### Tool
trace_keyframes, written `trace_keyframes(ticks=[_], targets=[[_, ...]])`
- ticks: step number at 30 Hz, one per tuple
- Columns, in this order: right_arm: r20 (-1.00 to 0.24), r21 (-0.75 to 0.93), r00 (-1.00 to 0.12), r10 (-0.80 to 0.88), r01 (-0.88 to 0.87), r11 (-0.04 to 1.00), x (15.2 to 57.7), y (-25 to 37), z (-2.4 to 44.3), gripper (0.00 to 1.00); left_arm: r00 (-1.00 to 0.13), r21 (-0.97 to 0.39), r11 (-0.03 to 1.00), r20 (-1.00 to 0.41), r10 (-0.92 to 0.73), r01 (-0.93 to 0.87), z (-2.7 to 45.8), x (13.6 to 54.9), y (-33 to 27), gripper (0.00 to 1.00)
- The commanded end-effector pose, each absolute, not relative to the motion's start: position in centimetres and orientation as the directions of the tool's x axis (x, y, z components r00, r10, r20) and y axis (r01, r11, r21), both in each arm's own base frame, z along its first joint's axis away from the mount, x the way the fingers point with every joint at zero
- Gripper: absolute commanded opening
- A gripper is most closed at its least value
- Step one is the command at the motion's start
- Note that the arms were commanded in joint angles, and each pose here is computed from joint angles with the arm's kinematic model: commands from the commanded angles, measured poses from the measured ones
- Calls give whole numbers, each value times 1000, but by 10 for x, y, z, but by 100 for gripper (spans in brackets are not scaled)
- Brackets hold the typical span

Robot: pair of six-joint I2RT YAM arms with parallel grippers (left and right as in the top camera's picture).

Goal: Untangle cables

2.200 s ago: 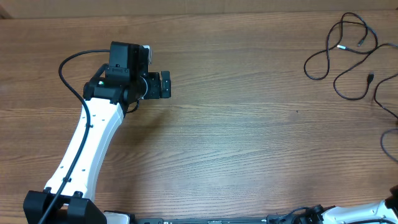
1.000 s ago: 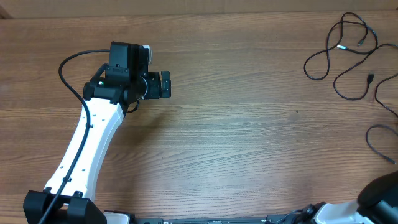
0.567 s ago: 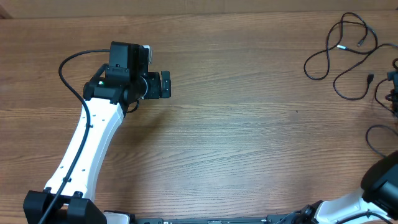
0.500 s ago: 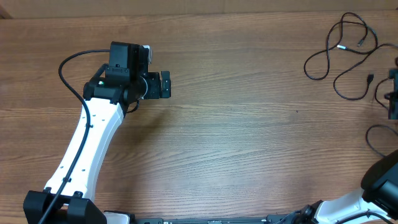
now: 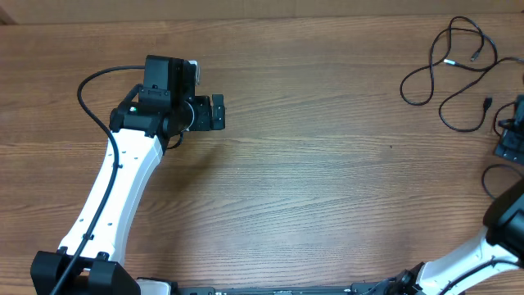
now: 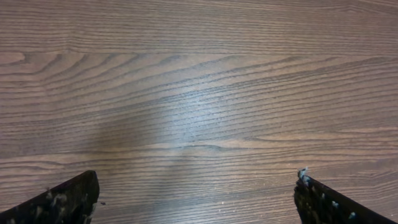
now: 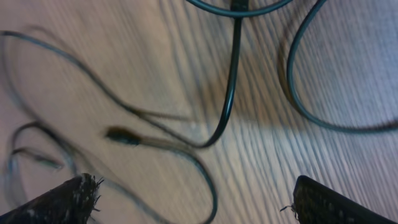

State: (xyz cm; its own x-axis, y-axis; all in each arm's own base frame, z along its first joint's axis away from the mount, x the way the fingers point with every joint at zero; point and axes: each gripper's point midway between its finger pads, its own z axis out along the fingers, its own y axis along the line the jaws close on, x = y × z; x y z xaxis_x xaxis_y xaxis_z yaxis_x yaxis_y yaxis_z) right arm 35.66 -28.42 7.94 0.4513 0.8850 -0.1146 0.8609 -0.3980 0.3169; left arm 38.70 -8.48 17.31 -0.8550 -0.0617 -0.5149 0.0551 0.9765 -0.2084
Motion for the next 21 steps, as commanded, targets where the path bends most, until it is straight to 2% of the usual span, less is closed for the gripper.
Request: trace_keyframes(ticks=[1,7,9,11,16,17,19,20,21], targets=[[-129,298,472,872,857,-420,357,-291,63,100,-853,-211,975,-519,-55,66,177,383,-88,100],[-153,299,470,869,860,-413,362,-300,47,100,-877,-206,977,-479,-51,56,170,374,-86,100],[-162,307,451,878,868,-390,366,-303,45,85,-881,-205,977,-471,-50,54,169,372,-86,100],[-177,325,428,886,875,-358,371,-306,46,77,-881,-206,977,-470,-51,54,169,372,-86,100],[-202,331,433,878,874,-355,371,-312,47,74,-881,-206,977,-471,-51,54,169,372,-86,99],[-210,328,429,879,877,-350,370,-312,47,68,-881,-206,977,-471,-51,54,169,372,-86,100],[-226,321,418,880,885,-338,369,-314,47,21,-881,-206,977,-471,-51,54,169,372,-86,100],[-234,319,419,877,885,-338,368,-315,47,4,-881,-206,977,-471,-51,54,169,372,-86,99],[-236,318,419,877,886,-338,367,-315,47,4,-881,-206,977,-471,-51,54,169,372,-86,100]])
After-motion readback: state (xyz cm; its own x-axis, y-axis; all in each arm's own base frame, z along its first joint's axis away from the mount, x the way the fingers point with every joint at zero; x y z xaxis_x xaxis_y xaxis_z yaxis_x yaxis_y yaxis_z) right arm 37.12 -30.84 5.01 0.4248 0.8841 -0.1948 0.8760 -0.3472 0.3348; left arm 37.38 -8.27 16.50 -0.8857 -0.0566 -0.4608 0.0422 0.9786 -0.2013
